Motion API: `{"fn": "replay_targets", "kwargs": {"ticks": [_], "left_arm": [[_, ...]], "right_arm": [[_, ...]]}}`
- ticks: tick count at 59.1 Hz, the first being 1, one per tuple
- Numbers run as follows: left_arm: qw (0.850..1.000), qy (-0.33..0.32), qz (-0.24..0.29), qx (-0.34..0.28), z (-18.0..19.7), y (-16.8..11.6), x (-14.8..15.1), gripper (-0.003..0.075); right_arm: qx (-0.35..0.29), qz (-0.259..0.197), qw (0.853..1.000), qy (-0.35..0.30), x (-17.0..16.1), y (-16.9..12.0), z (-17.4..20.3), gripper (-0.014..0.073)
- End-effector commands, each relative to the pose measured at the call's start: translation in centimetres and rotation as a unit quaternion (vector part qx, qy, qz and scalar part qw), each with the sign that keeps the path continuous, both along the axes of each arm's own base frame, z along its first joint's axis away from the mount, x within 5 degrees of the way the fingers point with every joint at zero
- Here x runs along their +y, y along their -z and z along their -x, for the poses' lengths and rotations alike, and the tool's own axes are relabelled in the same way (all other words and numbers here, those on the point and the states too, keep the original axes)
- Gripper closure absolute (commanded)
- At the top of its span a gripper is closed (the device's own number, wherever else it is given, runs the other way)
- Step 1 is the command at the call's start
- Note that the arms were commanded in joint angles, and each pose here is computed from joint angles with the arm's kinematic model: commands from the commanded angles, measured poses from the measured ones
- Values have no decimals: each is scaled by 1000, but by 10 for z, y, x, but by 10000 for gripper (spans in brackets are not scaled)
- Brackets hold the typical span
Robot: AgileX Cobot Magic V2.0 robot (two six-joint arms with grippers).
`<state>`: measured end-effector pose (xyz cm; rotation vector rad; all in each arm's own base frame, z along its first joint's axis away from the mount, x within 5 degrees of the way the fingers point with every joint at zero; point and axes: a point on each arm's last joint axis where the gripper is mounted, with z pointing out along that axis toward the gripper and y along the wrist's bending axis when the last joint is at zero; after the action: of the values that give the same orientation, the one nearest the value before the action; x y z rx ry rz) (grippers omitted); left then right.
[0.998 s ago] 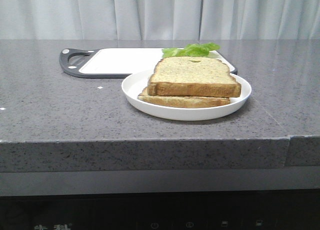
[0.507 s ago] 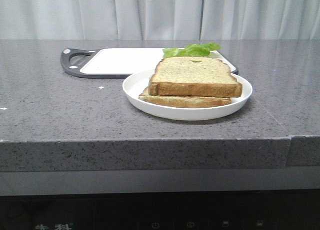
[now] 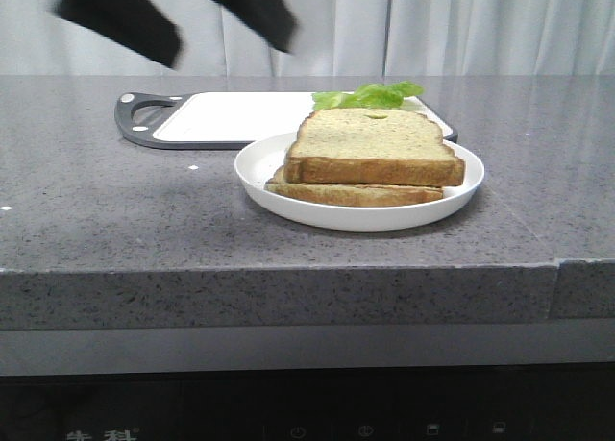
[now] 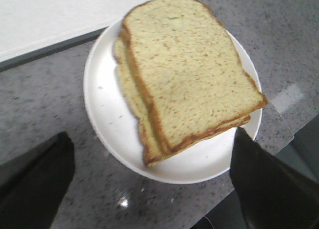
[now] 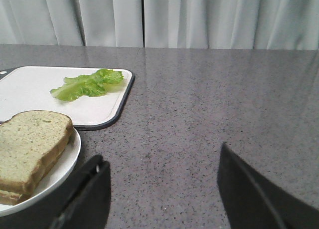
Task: Left arm grabs bread, right arm adds lettuce
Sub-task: 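Lower the left gripper onto the top bread slice on the plate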
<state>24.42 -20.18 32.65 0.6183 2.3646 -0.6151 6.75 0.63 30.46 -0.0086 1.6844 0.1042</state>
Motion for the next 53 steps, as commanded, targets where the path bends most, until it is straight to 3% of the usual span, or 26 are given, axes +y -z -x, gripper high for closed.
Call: {"fn": "replay_targets", "kwargs": {"ticks": [1,18,53], "left_arm": [[1000,13,26,-11,-12,-15,-26,103],[1000,27,12,11,-42,5,-62,104],[999,21,9,35,-53,27,-72,104]], "right_arm": [[-45,6,999,8,-1,-17,-1,111],[-44,6,999,8,-1,-17,-1,111],[-42,6,999,8,-1,-17,-1,111]]}}
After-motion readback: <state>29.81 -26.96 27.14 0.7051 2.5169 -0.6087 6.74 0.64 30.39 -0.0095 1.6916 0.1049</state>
